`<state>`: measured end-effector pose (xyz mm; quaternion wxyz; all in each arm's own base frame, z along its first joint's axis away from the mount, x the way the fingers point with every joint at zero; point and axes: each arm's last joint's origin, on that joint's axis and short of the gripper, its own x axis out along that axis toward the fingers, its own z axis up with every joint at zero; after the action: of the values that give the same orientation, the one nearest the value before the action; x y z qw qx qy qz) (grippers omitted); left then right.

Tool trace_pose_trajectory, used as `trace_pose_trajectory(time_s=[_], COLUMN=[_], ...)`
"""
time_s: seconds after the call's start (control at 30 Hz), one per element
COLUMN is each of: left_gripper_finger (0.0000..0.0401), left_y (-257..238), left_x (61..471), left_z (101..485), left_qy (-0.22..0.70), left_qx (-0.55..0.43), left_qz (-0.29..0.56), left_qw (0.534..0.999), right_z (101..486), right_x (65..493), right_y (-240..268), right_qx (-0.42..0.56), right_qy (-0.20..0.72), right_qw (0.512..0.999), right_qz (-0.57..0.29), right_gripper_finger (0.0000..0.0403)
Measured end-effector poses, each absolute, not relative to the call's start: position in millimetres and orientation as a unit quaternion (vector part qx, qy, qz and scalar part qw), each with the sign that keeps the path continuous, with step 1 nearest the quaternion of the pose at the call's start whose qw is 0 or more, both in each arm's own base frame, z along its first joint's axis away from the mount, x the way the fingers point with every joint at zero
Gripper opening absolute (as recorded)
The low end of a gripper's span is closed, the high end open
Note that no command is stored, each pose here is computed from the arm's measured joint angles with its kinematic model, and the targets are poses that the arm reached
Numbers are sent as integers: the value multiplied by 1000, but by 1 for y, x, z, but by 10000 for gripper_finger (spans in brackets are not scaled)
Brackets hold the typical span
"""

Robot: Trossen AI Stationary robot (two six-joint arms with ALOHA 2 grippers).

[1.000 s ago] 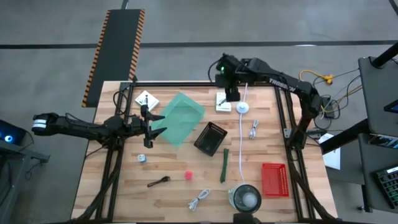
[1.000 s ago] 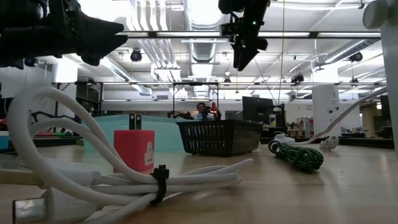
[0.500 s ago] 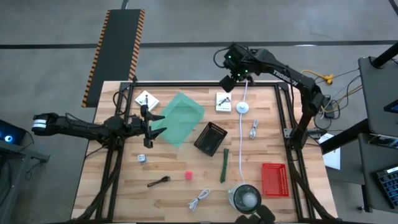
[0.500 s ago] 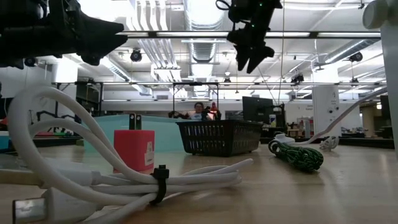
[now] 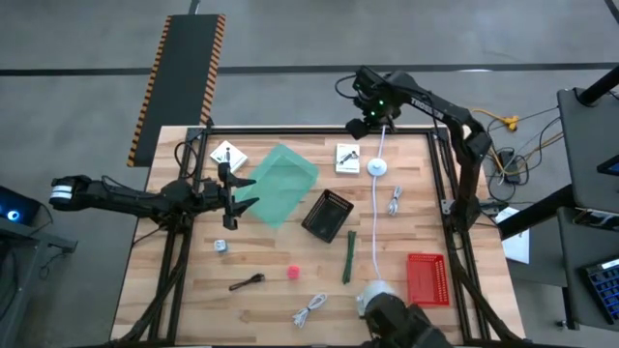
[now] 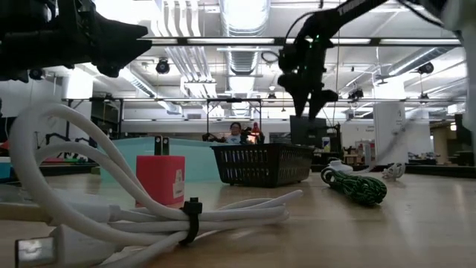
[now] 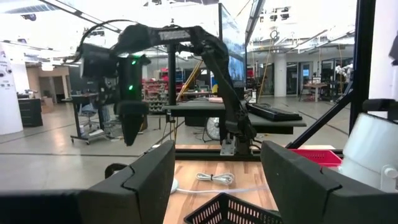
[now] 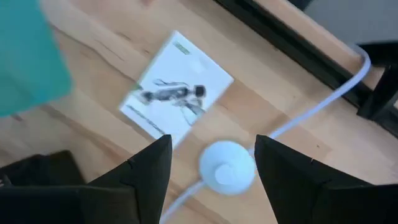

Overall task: Pick and place items into bin
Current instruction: Put the top white charger cable into the green bin

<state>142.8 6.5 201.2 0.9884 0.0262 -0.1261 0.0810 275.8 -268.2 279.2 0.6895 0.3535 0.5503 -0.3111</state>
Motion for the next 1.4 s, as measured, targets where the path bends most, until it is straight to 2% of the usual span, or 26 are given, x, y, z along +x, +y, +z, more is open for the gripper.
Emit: trace_pose_trajectory(time_s=[0.13, 0.4, 0.47, 0.53, 0.63, 0.77, 0.97, 1.17, 1.33, 1.4], left_gripper_finger=[222, 222, 222, 222, 222, 222, 222, 222, 222, 222], left_y=[7, 7, 7, 7, 7, 7, 7, 7, 7, 7], left_x=[143, 143, 143, 143, 143, 143, 144, 146, 148, 148], left_z=[201, 200, 200, 200, 200, 201, 200, 196, 194, 193], left_qy=[-125, -123, -123, -123, -123, -124, -121, -108, -98, -95], left_qx=[26, 26, 26, 26, 26, 26, 26, 27, 28, 30], left_qz=[81, 81, 81, 81, 81, 81, 81, 80, 80, 80], left_qw=[989, 989, 989, 989, 989, 989, 989, 991, 992, 992], right_z=[280, 302, 315, 328, 340, 351, 344, 336, 331, 332], right_x=[278, 280, 279, 276, 273, 270, 268, 265, 262, 262], right_y=[-273, -272, -267, -259, -247, -238, -240, -246, -252, -251], right_qx=[350, 342, 295, 207, 57, -109, -204, -252, -241, -225], right_qy=[568, 544, 546, 561, 591, 617, 641, 652, 672, 669], right_qw=[681, 718, 748, 781, 798, 779, 739, 712, 699, 708], right_qz=[-302, -267, -237, -179, -103, -33, 30, 62, 44, 34], right_gripper_finger=[215, 215, 215, 215, 215, 215, 215, 214, 214, 214])
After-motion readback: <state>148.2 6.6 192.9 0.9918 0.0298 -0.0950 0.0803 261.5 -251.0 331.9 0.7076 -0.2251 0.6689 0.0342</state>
